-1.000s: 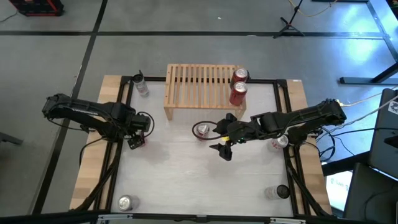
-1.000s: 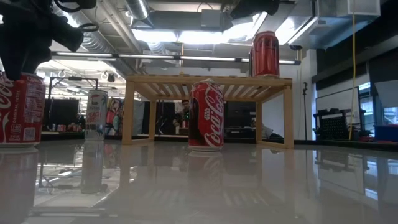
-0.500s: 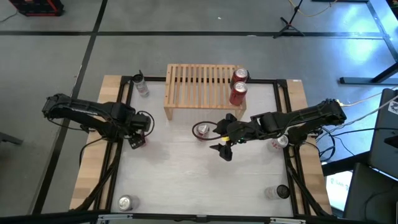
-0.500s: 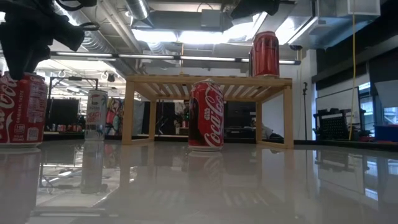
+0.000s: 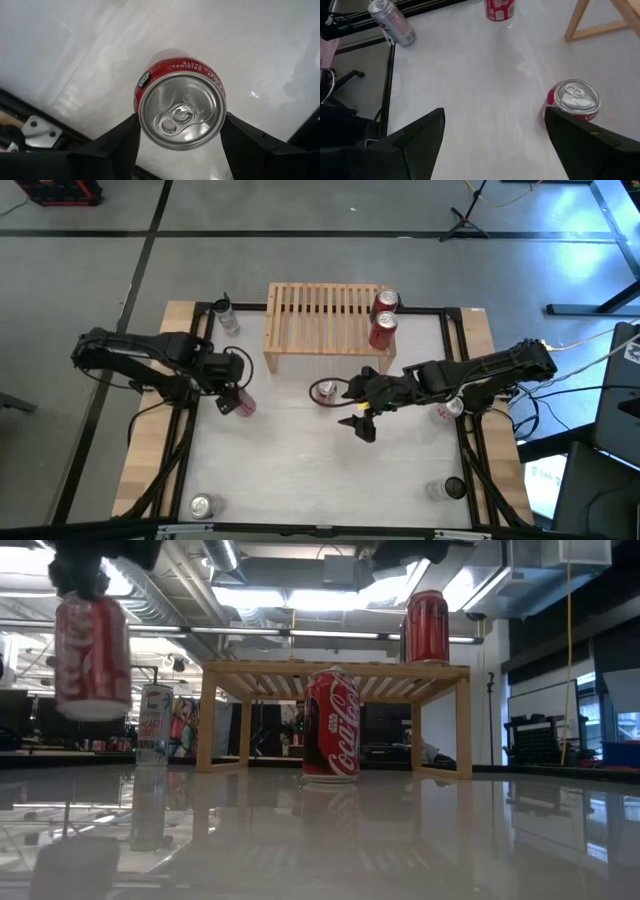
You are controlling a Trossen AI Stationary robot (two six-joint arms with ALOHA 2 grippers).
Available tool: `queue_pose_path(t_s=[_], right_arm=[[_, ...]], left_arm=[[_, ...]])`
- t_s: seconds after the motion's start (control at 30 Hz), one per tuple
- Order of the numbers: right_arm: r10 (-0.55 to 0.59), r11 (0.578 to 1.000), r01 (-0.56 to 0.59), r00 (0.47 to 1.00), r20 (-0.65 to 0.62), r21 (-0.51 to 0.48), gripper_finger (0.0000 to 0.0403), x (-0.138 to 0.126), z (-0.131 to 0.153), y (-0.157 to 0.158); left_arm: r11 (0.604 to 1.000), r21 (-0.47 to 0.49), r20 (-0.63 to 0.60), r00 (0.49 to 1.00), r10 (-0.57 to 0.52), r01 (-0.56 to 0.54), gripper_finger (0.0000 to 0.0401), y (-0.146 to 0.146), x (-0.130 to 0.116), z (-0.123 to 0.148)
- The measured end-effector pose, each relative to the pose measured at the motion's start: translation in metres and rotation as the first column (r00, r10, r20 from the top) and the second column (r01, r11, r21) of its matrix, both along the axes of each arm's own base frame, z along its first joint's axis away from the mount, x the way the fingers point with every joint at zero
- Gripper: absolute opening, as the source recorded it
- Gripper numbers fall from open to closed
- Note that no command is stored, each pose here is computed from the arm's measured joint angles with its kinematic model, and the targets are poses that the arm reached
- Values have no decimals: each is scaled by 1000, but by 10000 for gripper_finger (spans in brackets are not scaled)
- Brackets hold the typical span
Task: Place canned beverage on shelf
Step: Put the left red white soda can on the shelf
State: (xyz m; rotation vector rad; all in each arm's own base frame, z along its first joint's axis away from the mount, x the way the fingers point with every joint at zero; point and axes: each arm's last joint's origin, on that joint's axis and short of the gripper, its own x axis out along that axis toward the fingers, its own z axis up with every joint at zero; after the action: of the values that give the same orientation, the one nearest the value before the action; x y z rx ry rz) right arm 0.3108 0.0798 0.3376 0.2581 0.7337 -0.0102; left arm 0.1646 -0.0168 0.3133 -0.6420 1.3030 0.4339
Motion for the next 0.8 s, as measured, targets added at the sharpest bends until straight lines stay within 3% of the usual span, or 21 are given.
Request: queue_pose_path(t_s=[0.27, 0.47, 0.8], right_arm=[[19, 998, -18, 1000, 12, -58, 331, -6, 0, 19], [0, 994, 0, 1000, -3, -107, 331, -13, -12, 34], [-17, 998, 16, 1000, -24, -65, 331, -20, -38, 50]], left_arm=[[991, 42, -25, 992, -123, 124, 230, -22, 50, -5], [980, 37, 12, 981, -194, 194, 230, -40, 95, -25], [971, 43, -12, 972, -236, 236, 230, -65, 144, -54]])
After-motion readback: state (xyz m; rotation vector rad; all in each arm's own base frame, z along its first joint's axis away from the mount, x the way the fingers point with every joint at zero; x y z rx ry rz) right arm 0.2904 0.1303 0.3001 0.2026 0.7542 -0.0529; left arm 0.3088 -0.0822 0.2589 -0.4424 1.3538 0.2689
